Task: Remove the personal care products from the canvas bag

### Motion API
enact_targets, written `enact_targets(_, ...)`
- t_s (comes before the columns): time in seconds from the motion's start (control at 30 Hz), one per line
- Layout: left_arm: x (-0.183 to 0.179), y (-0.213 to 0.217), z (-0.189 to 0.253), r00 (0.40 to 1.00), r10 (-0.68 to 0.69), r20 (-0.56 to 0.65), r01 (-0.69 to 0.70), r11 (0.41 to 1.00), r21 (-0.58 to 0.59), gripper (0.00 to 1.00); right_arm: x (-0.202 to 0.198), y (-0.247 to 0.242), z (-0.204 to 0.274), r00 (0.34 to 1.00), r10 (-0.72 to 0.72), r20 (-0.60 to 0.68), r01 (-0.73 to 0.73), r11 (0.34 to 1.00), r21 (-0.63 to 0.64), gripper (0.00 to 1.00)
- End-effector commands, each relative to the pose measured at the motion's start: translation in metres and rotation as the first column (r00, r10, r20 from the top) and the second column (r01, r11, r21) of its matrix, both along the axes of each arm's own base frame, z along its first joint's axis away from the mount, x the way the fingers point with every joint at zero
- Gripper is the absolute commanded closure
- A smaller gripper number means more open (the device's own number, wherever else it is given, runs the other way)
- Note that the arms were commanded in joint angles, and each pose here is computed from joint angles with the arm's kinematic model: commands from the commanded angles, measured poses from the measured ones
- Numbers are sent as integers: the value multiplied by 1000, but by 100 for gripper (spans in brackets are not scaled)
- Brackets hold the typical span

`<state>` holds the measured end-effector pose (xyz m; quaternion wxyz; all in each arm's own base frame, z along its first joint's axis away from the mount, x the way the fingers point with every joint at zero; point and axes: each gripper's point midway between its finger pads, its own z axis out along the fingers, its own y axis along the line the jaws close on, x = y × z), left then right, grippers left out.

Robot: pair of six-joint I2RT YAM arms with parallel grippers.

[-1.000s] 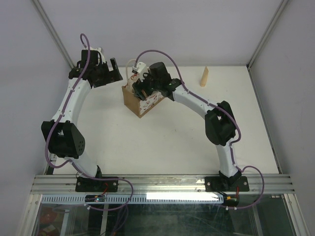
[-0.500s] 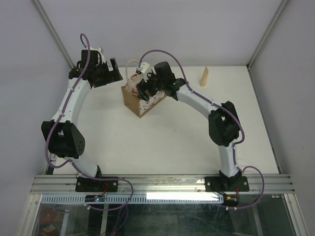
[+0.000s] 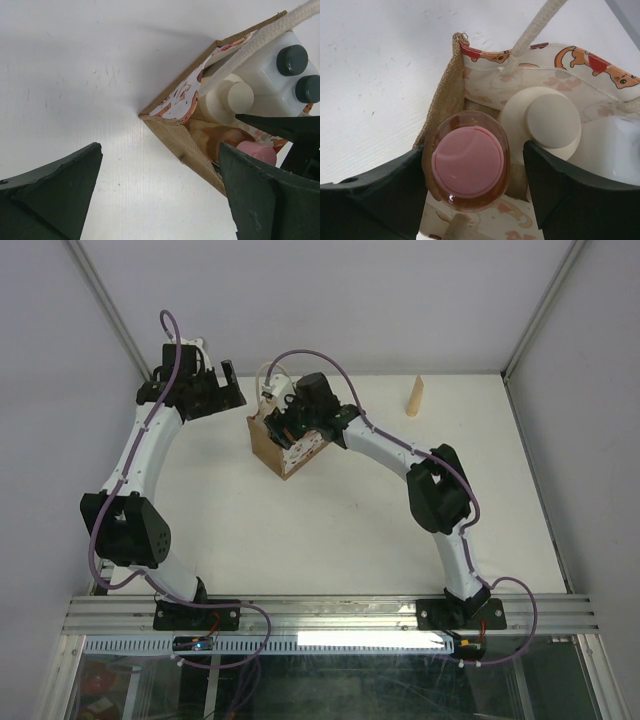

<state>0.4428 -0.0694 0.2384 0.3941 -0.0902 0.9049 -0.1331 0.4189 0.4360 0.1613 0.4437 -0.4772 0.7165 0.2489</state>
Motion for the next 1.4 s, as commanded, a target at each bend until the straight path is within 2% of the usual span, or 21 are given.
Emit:
enact_targets(0.0,-7,11,27,997,9,83,-12,1000,28,1,6,10,11,999,-31,41,31,999,18,29)
enact_targets(0.1,-8,12,28,996,13,87,-16,999,35,1,3,9,13,999,-21,39,21,1000,17,43)
enact_targets(0.27,-6,9,28,996,10,86,-12,1000,23,1,0,9,43,997,-2,75,-2,999,50,70)
enact_targets(0.53,4,0,22,998,-4,70,6,1000,-26,1,2,5,110,990,-48,136,27,988,153,85)
enact_targets(0.63,7,-3,20,998,-10,67,13,999,-41,1,6,0,130,988,-92,120,66,976,207,99)
enact_targets(0.93,9,-4,16,998,-10,56,13,999,-49,1,21,-19,168,980,-197,14,181,925,334,100)
enact_targets(1.37,13,-6,16,999,-12,53,15,998,-55,1,45,-53,223,944,-317,-90,319,812,488,100)
